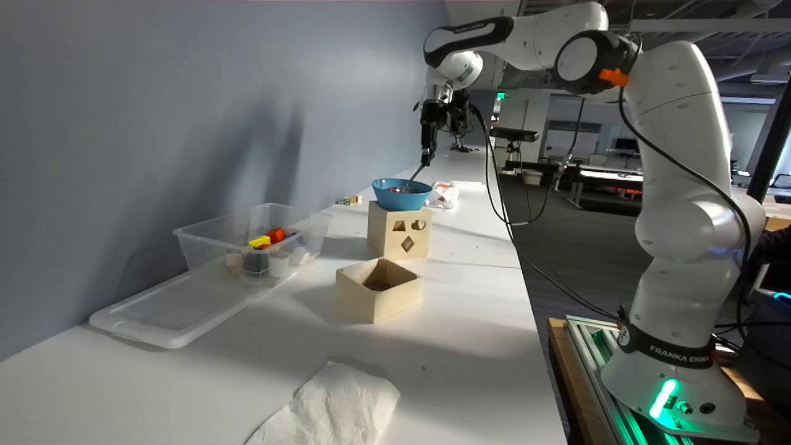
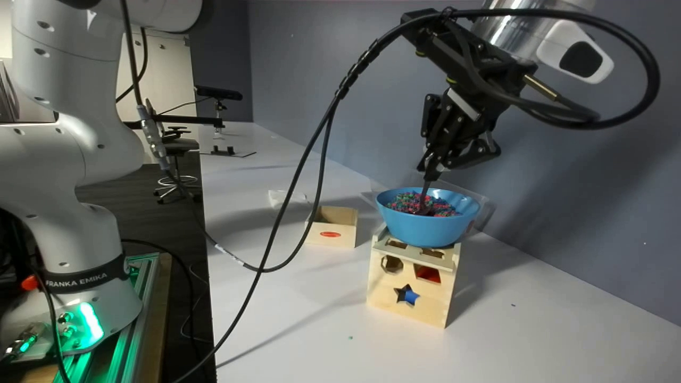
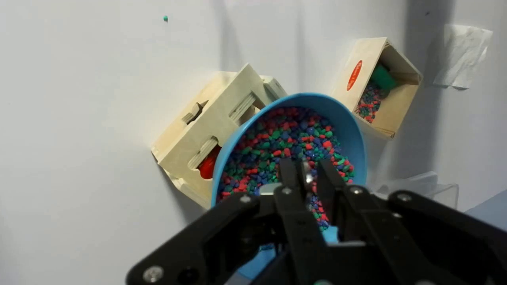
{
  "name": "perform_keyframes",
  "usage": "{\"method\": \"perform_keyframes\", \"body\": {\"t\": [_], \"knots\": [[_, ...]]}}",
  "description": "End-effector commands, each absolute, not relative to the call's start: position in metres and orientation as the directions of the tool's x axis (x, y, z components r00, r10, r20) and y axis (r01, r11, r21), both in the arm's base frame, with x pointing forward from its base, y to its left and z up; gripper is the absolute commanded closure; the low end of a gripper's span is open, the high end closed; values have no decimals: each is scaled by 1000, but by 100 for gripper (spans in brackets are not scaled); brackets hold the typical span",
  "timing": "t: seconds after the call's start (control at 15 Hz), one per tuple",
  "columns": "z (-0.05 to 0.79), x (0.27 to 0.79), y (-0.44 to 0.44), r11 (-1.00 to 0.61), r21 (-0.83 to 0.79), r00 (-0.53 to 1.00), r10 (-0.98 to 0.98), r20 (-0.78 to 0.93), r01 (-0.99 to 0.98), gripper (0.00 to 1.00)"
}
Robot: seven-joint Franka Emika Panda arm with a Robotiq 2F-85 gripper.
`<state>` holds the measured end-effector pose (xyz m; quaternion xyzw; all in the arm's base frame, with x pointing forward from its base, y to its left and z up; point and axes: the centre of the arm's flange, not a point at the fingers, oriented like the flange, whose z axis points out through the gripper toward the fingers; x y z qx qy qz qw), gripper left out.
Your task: Put half a spoon of the blue bowl's contents into the small crate
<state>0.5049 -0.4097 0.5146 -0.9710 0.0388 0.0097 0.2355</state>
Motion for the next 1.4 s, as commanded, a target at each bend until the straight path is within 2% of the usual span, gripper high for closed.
{"method": "perform_keyframes", "body": {"t": [0.0, 0.47, 0.8, 1.07, 1.33], "knots": [[511, 503, -405, -889, -447, 995, -80, -66, -101, 49], [532, 488, -422, -921, -348, 984, -154, -90, -176, 2], [602, 450, -404, -950, -261, 985, -159, -63, -170, 0], [671, 404, -349, -959, -277, 999, 54, 7, 54, 0], [721, 356, -282, -938, -207, 960, 267, 83, 278, 0]]}}
